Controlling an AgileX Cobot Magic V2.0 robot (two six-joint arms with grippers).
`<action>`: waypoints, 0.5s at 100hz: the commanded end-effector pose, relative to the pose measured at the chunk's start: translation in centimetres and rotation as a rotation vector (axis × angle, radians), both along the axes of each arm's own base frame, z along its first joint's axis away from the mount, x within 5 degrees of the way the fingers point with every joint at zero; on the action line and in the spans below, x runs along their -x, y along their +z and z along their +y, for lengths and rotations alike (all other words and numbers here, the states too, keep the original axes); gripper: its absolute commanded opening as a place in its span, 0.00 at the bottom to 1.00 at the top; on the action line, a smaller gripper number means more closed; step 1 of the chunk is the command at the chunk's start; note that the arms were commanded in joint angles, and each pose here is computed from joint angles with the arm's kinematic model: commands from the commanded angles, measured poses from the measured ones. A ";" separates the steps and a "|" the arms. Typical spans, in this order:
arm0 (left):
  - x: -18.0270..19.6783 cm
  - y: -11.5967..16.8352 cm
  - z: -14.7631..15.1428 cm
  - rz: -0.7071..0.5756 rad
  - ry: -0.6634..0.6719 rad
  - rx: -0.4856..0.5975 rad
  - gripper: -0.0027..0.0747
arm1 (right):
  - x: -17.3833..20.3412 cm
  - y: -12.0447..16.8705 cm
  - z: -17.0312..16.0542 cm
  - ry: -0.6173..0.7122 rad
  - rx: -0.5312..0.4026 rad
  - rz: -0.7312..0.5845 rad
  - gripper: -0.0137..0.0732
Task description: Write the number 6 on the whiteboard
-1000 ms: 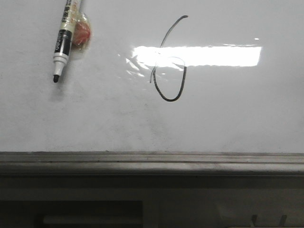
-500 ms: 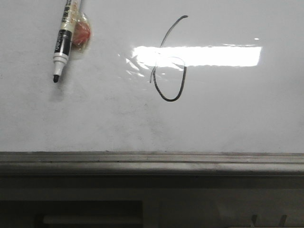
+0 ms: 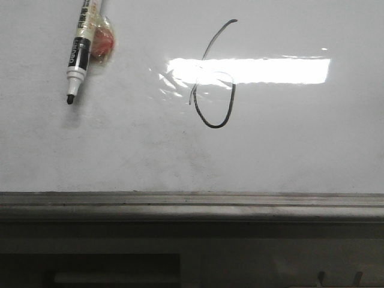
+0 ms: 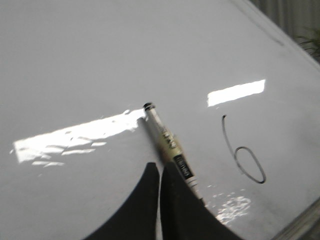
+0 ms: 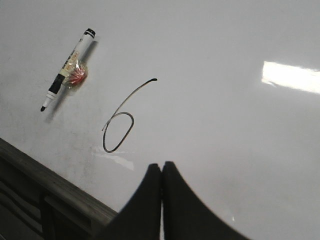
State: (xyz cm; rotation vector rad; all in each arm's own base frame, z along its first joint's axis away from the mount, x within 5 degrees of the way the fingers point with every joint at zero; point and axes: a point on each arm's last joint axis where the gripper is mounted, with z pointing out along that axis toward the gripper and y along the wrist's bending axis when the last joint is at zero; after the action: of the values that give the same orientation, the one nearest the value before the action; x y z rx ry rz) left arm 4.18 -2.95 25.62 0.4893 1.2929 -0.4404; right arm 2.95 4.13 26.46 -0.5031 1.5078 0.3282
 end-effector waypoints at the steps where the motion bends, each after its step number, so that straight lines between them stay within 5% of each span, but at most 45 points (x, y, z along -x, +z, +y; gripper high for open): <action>1: -0.5 0.4 0.5 0.018 0.109 0.072 0.01 | -0.1 1.2 -0.3 -0.039 -0.047 -0.041 0.10; 21: -1.3 -1.6 1.6 0.060 0.357 0.114 0.01 | -0.1 1.2 -0.3 -0.039 -0.047 -0.041 0.10; 50: -1.3 -5.1 2.3 0.118 0.488 0.073 0.01 | -0.1 1.2 -0.3 -0.039 -0.047 -0.041 0.10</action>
State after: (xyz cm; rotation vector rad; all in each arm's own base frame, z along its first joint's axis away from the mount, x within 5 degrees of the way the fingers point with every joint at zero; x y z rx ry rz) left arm 5.47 -0.77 21.71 0.0901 1.4624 -0.1280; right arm 2.95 4.14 26.46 -0.5036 1.5069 0.3284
